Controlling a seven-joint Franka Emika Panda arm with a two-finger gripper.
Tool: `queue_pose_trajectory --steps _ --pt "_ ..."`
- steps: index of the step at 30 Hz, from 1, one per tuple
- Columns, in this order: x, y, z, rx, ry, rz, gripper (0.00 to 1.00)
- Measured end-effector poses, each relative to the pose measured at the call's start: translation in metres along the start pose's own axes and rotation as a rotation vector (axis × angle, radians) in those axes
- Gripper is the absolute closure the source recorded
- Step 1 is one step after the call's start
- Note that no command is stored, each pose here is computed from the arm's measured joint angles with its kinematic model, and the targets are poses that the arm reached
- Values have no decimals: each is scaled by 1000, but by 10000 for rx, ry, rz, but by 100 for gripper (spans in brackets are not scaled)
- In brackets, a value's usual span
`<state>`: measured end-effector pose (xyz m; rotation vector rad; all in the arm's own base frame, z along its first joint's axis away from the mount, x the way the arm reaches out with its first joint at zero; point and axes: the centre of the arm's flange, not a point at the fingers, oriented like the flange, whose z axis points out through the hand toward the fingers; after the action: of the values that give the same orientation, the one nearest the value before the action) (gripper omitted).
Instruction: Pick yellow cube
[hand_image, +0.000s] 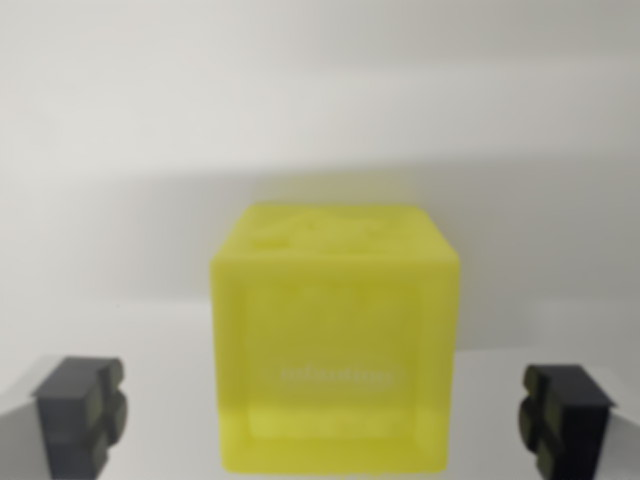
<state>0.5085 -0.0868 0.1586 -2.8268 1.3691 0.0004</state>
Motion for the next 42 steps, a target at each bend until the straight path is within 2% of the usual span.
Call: queue_pose_trajectory --steps 29,30,42 --pt "0 1 45 -12 -8 20 0" --pt "0 1 46 -12 -7 21 100" --pt "0 1 31 -13 2 10 100"
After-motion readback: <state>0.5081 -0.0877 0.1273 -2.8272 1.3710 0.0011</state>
